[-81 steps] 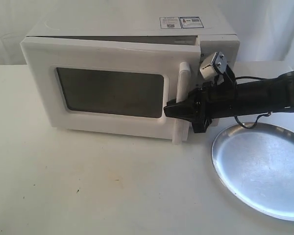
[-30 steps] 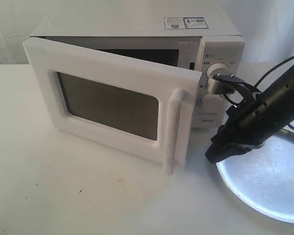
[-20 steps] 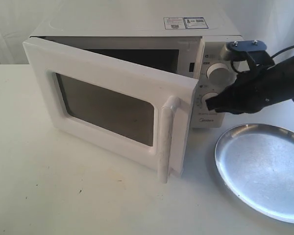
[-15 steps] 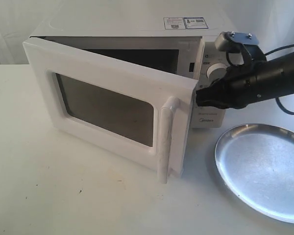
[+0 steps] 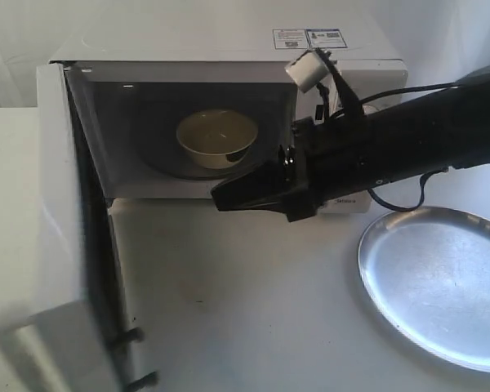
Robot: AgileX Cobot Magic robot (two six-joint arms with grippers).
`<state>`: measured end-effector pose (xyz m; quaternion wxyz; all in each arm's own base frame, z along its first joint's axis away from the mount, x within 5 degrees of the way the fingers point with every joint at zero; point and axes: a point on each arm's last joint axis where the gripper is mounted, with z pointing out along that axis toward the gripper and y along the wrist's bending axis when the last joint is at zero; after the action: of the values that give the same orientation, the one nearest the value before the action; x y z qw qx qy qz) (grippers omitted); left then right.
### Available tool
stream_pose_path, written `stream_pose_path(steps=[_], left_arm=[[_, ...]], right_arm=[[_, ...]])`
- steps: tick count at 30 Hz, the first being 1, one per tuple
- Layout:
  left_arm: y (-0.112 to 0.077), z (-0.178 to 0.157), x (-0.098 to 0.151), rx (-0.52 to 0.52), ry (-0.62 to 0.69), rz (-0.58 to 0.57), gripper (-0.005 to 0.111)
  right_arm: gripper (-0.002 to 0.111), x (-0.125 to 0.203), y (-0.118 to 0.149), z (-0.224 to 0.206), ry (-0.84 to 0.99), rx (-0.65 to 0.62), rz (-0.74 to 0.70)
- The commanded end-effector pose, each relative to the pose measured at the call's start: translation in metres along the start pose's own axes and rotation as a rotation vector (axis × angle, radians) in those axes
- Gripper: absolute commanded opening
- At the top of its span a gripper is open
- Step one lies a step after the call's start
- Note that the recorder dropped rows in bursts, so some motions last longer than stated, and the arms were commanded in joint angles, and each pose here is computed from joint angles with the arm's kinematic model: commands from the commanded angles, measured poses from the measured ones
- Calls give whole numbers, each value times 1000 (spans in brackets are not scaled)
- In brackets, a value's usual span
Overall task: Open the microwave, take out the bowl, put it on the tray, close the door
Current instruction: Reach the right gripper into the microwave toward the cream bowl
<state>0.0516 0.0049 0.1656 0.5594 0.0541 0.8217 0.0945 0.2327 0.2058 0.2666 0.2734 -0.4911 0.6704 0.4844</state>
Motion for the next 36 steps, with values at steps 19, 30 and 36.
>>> stream_pose_path(steps=[19,30,36], left_arm=[[0,0,-1,7,-6,-8,0],[0,0,-1,7,-6,-8,0],[0,0,-1,7,-6,-8,0]], right_arm=[[0,-8,-60,77,46,484,-380],[35,-18,-84,99,26,442,-406],[75,-21,-95,95,57,557,-402]])
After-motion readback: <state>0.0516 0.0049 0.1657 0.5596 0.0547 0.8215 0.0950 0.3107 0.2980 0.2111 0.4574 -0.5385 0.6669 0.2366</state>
